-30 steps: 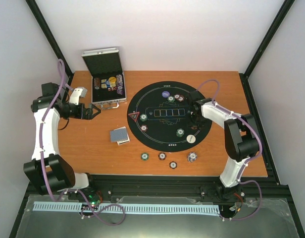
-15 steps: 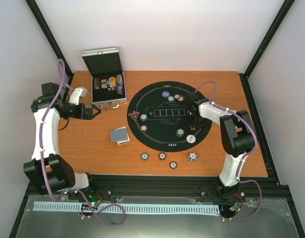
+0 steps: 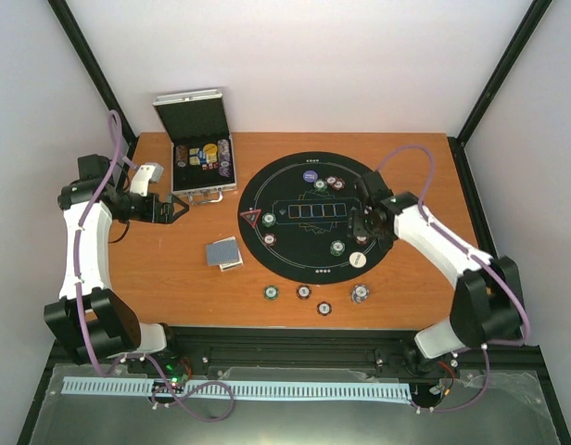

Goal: Distribute texas hold em gaming equipment

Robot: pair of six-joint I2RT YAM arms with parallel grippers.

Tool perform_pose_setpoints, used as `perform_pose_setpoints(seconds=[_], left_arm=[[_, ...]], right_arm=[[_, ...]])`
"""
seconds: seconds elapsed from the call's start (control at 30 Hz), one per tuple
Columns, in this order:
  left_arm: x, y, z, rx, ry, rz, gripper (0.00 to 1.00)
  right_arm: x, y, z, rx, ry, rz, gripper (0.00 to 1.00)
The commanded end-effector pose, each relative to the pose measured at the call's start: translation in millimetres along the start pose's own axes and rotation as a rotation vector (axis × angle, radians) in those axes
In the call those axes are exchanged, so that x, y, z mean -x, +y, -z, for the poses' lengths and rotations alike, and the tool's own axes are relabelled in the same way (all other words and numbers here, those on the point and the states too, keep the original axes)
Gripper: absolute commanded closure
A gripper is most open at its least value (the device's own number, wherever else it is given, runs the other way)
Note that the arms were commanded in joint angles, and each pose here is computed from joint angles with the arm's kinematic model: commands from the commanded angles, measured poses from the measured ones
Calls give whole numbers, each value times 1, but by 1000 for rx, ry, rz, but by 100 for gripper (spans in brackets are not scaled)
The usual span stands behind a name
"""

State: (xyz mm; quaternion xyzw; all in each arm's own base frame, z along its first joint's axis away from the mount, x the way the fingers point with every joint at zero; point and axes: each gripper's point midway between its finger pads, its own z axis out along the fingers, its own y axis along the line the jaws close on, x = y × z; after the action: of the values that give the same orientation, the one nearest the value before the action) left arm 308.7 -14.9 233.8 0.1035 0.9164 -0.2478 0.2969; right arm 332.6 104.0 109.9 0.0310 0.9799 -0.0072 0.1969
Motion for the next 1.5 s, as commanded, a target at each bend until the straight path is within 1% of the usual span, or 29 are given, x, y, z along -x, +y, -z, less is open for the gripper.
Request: perform_pose_setpoints(seconds=[0.0,0.17,0.3,0.47,0.63,0.8,1.07,1.37,1.47], left_arm=[[12,-8,9,-14,-37,-36,0],[12,-7,7,-20,-35,-29,0],[12,-6,7,-16,-34,-30,0],[12,-6,7,-16,-34,-32,0],[13,-7,10,-8,-36,-40,0],[14,-7,10,-4,-35,-42,0],[16,-6,10,-6,-38,-40,0],[15,-6,9,-7,-36,-42,0],[14,-5,9,-4,-33,-41,0]], right_arm=[[-53,-6,21,-20,48,-30,19],[-97,3,36,17,93,-40,17],[-130,9,29,32,157,-42,17],[-154,18,16,49,210,-14,17],[-165,20,2,19,244,17,18],[-167,16,-6,-14,251,37,23],[-170,14,-12,-26,258,49,38],[-172,13,-10,-26,261,53,49],[-171,13,-9,-20,261,52,55]])
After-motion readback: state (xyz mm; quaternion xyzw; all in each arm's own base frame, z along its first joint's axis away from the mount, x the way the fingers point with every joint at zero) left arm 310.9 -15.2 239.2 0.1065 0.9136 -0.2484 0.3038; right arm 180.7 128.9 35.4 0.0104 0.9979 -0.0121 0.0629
